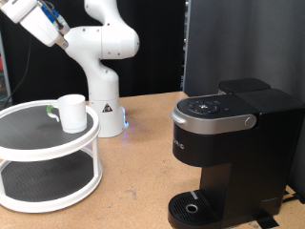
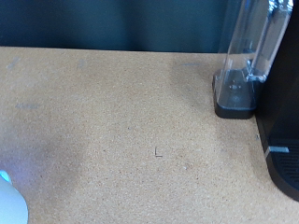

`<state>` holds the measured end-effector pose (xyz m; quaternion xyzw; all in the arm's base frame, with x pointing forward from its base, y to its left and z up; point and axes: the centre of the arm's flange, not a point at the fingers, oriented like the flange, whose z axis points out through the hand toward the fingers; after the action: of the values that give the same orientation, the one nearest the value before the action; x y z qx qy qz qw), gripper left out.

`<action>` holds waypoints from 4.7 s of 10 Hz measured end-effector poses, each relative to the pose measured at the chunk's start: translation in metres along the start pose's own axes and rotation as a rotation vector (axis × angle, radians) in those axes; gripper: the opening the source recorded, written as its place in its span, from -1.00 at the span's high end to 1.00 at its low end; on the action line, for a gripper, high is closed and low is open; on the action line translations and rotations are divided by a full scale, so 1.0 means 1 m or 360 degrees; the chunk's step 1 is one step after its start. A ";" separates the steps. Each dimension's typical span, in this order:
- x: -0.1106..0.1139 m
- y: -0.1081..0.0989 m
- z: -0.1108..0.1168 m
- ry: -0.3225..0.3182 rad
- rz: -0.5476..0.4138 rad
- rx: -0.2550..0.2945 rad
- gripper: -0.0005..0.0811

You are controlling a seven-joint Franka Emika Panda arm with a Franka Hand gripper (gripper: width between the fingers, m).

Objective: Make a cup of coffee with the keurig machine

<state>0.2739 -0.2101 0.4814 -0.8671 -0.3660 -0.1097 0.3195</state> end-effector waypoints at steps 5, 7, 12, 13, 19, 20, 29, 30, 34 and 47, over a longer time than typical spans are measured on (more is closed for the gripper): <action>-0.012 0.002 -0.014 0.0121 0.0088 -0.0028 0.98; -0.020 0.003 -0.018 0.0133 0.0069 -0.0039 0.98; -0.032 0.005 -0.021 0.0119 0.0043 -0.0056 0.98; -0.032 0.005 -0.021 0.0109 0.0028 -0.0059 0.98; -0.040 0.013 -0.010 0.0123 0.0009 -0.0091 0.98; -0.045 0.016 -0.007 0.0118 -0.0007 -0.0109 0.98; -0.066 0.041 0.022 0.0092 0.0019 -0.0222 0.98; -0.066 0.043 0.024 0.0087 0.0019 -0.0225 0.98; -0.070 0.052 0.031 0.0068 0.0021 -0.0231 0.98; -0.087 0.066 0.079 0.0106 0.0073 -0.0316 -0.98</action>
<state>0.2553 -0.2442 0.3516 -0.8986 -0.3224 -0.1668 0.2464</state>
